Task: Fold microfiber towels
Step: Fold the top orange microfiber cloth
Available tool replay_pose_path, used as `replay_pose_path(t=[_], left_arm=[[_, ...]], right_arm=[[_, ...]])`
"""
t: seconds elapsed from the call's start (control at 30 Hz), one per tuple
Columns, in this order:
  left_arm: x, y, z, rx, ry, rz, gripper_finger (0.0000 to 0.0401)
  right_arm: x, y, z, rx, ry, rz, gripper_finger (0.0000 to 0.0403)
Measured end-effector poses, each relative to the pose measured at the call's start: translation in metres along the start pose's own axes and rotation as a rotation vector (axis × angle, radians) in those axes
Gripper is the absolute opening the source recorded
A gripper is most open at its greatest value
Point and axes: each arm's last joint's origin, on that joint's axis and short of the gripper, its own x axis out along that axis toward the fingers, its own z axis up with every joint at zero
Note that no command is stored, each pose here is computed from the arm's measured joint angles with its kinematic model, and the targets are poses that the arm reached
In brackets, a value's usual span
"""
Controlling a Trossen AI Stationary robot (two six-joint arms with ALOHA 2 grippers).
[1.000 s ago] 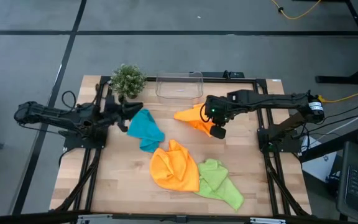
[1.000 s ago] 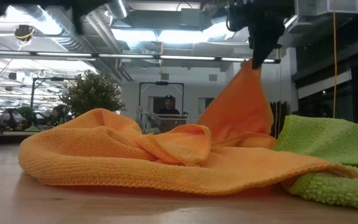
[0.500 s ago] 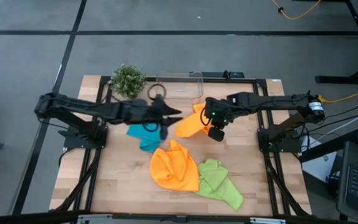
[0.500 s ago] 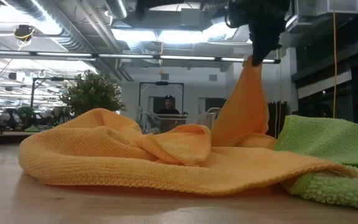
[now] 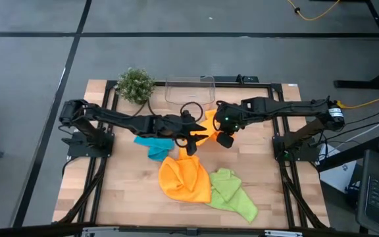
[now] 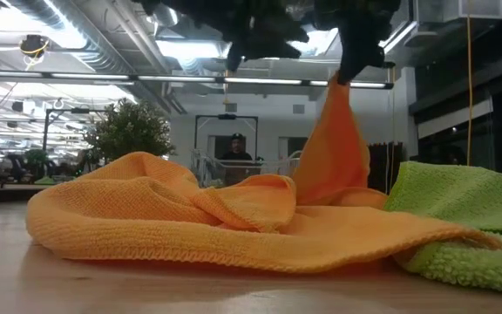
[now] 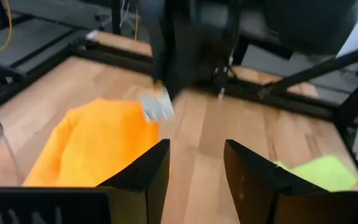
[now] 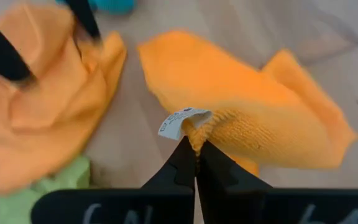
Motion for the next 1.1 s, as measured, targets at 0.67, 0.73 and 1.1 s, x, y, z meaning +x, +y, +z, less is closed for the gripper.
replay_pose_path(t=[0.67,0.73,1.1], left_arm=[[0.023,0.006,-0.019,0.059,-0.005,0.157,0.0144],[0.024,0.008,-0.024,0.072,0.027,0.194,0.0144],[0.029,0.017,-0.052,0.102,0.243,0.260,0.0144]], right_arm=[[-0.015,0.001,0.012,0.062,-0.175,0.073,0.0002],[-0.015,0.001,0.013,0.064,-0.189,0.079,0.0002],[-0.065,0.005,0.026,0.016,-0.278,0.035,0.0002]])
